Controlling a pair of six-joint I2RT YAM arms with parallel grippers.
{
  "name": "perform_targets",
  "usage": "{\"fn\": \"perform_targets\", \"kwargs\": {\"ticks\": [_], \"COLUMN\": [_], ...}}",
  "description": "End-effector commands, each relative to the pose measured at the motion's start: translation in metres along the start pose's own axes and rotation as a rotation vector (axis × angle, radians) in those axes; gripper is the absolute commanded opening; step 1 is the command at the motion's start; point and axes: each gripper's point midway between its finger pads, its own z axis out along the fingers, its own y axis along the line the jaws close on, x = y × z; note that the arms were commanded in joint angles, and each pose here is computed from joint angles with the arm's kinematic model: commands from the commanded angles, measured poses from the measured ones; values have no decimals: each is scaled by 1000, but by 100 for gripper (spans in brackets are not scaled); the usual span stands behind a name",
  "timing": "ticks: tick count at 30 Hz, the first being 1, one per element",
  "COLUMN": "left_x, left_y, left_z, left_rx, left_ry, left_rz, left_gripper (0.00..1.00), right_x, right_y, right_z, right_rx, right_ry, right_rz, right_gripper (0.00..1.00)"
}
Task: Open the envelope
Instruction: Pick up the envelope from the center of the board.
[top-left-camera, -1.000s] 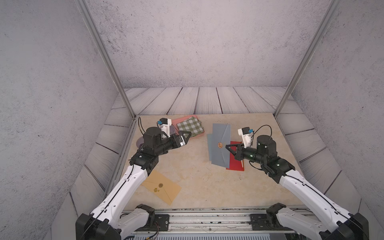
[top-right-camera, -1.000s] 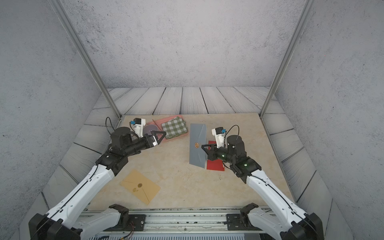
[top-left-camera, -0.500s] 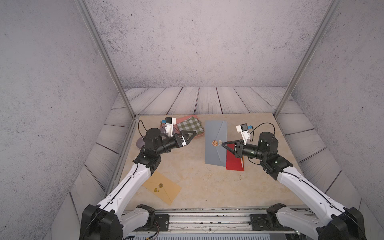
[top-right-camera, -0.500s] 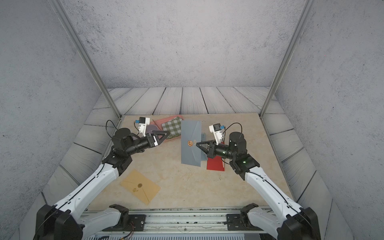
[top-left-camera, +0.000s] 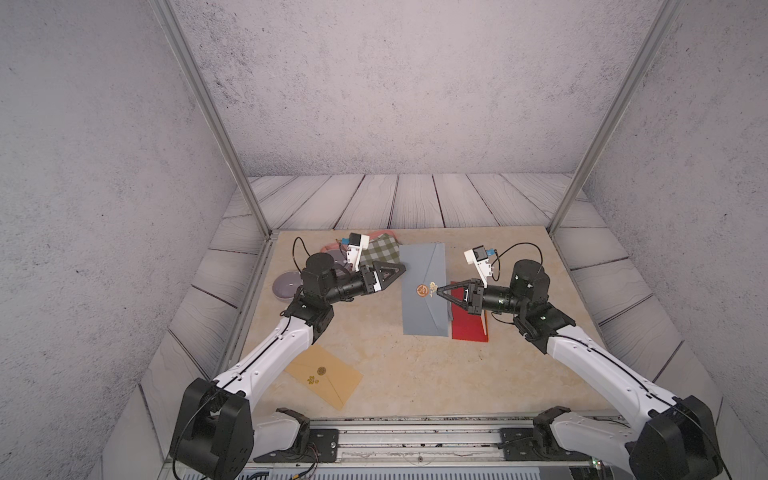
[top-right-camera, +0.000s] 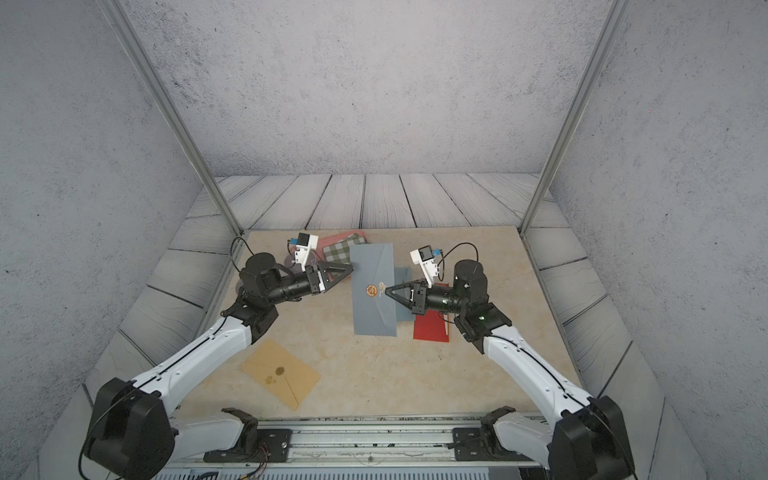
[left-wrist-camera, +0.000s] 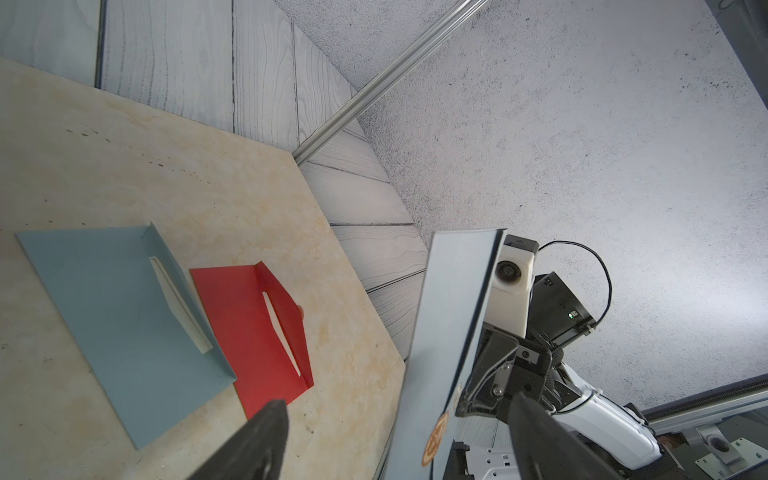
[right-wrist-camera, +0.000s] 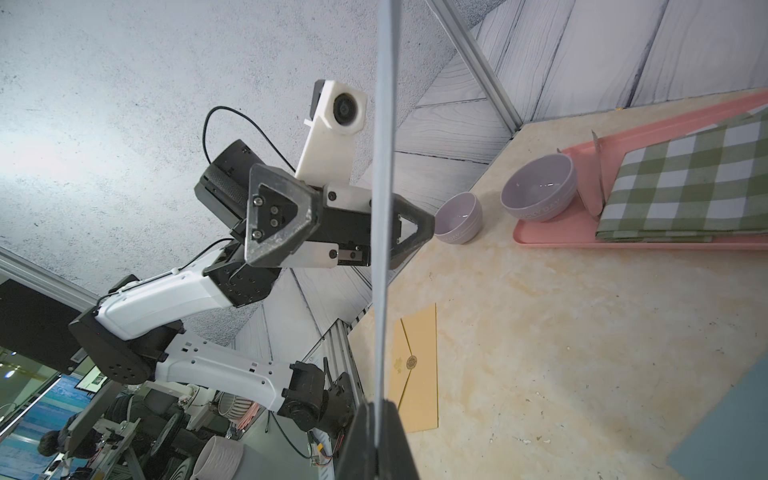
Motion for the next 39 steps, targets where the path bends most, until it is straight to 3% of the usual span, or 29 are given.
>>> {"fn": "perform_targets", "kwargs": {"ticks": [1, 23, 27, 29, 31, 34, 39], "left_x": [-6, -4, -3, -2, -3, -4, -2], "left_y": [-26, -35, -31, -30, -30, -25, -14], "left_z": [6, 8, 7, 7, 7, 5, -1], "left_rx": [81, 99, 83, 80, 76, 39, -54], "left_ry": [12, 30, 34, 31, 28, 15, 3], "left_rz": [64, 111, 114, 116, 123, 138, 174], "left_gripper": [84, 33, 19, 7, 0, 0, 0], "right_x": [-9, 9, 12, 13, 13, 13, 8], "right_y": [9, -38, -42, -42, -43, -49, -62], "right_z": [3, 17, 17, 16, 16, 13, -6], "right_rx": [-57, 49, 73, 75, 82, 144, 345], "right_ry": [6, 82, 96, 96, 98, 103, 78], "right_rz": [-28, 98, 102, 101, 100, 105, 84], "right_gripper": [0, 3, 4, 6, 10, 22, 56]}}
